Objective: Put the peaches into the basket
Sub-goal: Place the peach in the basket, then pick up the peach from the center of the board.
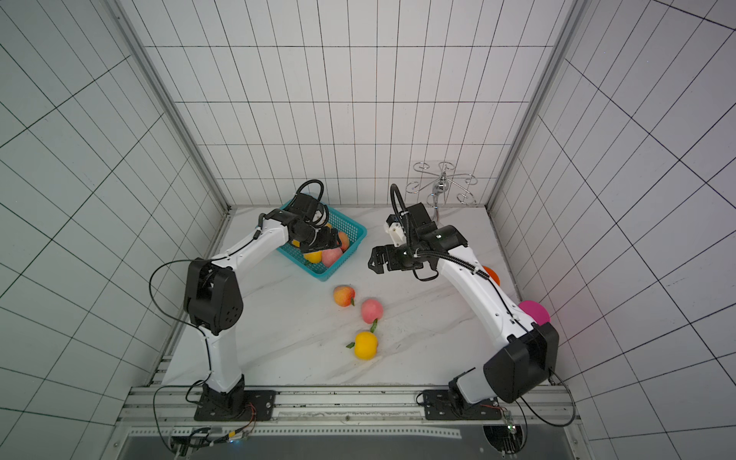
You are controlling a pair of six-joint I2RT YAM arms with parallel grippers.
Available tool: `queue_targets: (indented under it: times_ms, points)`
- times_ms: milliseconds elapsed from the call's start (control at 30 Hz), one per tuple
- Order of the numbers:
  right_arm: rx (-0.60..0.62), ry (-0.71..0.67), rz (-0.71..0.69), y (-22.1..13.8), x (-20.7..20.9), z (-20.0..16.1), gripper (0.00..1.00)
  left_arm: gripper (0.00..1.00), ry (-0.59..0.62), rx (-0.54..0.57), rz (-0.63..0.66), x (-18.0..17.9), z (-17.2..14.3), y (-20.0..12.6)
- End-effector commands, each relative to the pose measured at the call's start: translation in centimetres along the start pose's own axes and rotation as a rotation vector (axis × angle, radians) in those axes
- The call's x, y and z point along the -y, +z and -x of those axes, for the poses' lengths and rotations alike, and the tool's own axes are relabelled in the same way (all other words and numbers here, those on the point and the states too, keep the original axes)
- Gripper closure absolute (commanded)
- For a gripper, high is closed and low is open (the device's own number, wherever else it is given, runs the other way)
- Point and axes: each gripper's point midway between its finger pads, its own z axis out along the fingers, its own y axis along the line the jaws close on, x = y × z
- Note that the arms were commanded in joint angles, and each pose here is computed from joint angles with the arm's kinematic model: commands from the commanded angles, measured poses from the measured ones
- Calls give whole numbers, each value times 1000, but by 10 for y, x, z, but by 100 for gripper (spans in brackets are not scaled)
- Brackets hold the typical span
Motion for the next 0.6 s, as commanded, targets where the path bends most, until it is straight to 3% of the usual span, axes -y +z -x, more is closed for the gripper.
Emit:
queue_targets:
  times_ms: [0,233,567]
  points:
    - [-1,17,14,-4,1,-9,0,11,9,44,2,6,3,-25]
    - [11,13,27,-9,-1,-18,0,10,10,79,20,12,-9,-53]
    - [12,44,17,-16,4,-47,0,10,-9,61,53,24,-62,-70]
